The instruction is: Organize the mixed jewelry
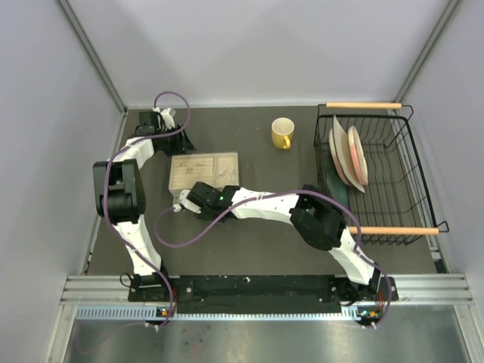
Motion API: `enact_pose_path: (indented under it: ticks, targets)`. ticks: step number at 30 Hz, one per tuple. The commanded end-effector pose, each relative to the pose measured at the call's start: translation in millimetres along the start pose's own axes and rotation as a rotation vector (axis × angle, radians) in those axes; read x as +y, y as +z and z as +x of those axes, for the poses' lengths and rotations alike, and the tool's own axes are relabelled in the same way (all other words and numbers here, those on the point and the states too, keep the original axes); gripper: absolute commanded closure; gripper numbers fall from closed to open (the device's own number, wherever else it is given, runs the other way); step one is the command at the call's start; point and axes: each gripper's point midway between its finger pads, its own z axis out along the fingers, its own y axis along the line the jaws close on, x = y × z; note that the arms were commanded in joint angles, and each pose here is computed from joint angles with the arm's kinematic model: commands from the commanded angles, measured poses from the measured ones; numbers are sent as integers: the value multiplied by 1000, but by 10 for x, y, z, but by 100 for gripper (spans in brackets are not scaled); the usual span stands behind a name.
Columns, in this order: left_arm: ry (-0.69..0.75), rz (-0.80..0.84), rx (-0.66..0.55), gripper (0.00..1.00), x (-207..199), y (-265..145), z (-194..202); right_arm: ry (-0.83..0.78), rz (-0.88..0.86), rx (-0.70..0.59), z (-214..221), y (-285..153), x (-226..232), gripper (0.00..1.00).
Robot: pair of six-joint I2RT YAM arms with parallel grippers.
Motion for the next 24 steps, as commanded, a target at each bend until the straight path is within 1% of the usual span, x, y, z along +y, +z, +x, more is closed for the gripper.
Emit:
enact_pose_path:
  ticks: [1, 11, 19, 24]
  targets:
    - [-10, -28, 78, 47, 77, 84, 262, 16, 116, -40, -107, 50, -198, 66]
    - [-7, -27, 75, 47, 80, 93, 252, 21, 257, -45, -135, 103, -417, 66]
    - [-14, -24, 80, 47, 81, 109, 260, 36, 291, -55, -170, 147, -464, 66]
    - [-8, -24, 73, 47, 70, 93, 234, 44, 277, -62, -163, 62, -446, 65]
